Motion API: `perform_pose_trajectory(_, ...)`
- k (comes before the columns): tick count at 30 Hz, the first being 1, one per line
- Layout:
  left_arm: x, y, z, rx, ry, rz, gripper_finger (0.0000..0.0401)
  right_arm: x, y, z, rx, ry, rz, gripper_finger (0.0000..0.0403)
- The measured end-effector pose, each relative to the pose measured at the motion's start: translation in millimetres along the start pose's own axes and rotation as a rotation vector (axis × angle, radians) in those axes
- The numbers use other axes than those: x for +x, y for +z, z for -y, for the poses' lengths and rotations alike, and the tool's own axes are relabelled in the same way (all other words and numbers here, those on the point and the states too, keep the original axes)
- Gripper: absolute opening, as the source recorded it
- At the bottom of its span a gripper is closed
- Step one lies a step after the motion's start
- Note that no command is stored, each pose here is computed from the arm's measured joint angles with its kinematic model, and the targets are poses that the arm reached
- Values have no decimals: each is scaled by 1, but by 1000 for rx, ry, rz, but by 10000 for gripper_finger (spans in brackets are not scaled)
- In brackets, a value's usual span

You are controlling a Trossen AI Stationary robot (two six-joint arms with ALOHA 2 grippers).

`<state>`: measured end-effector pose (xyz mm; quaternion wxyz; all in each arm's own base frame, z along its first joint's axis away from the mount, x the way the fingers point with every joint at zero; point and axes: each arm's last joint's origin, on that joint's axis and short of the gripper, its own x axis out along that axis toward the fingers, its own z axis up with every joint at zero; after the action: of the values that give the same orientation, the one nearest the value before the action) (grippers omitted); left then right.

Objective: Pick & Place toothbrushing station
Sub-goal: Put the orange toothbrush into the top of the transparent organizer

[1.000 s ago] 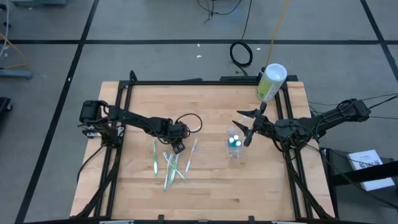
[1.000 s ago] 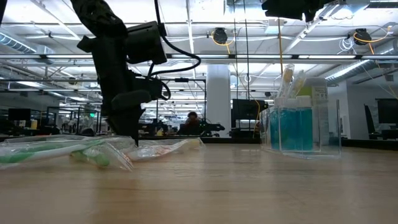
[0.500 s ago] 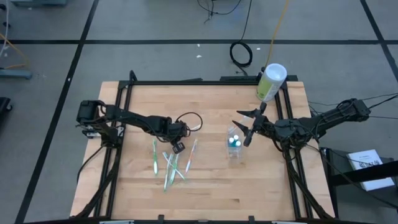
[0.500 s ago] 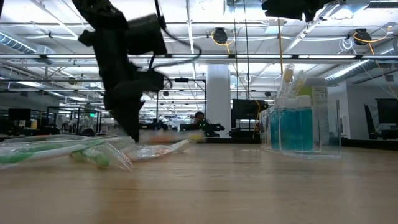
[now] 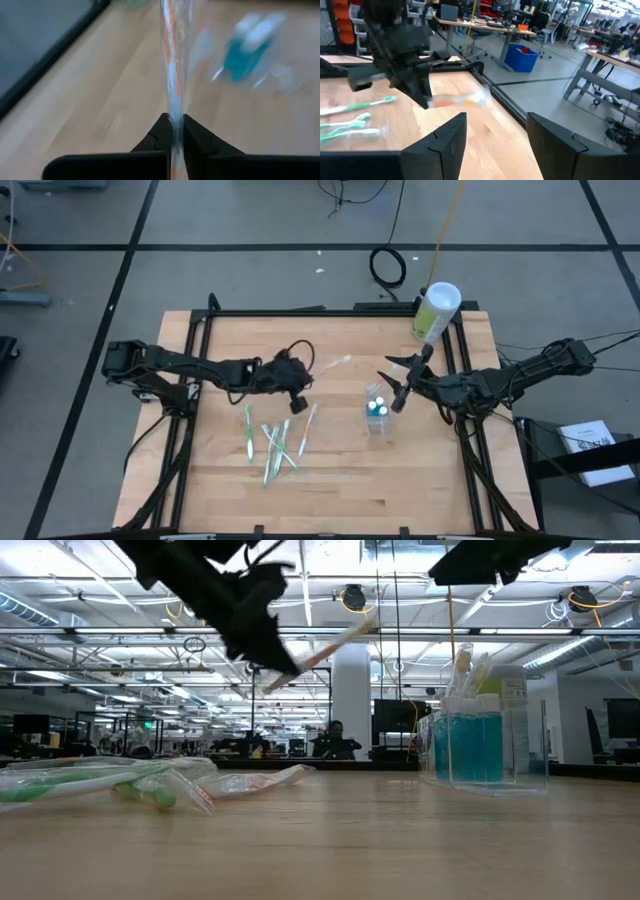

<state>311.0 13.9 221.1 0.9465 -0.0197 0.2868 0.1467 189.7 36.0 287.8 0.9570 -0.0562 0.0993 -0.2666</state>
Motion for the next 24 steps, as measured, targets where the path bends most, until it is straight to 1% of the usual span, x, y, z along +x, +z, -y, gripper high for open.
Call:
perform_pose_trajectory(3,3,5,0,53,-83,123,6,1,0,1,5,-9,-1,196)
perform_pose_trajectory(6,2,13,-4,86,-128,250,14,3,-1,3,12,-19,-7,196)
perform_pose_trajectory(10,2,16,-8,102,-216,366,11,5,-1,5,26,-30,-10,196)
perform_pose_trajectory(13,3,16,-9,113,-258,391,5,8,-3,3,40,-27,-21,196)
perform_pose_trajectory(17,6,16,-8,118,-285,411,17,20,-5,-3,33,81,-26,202)
perform_pose_trajectory(20,8,14,-5,123,-294,399,12,31,-5,-11,19,145,-6,221)
perform_pose_trajectory(24,12,9,1,127,-311,376,6,42,-5,-18,6,138,43,249)
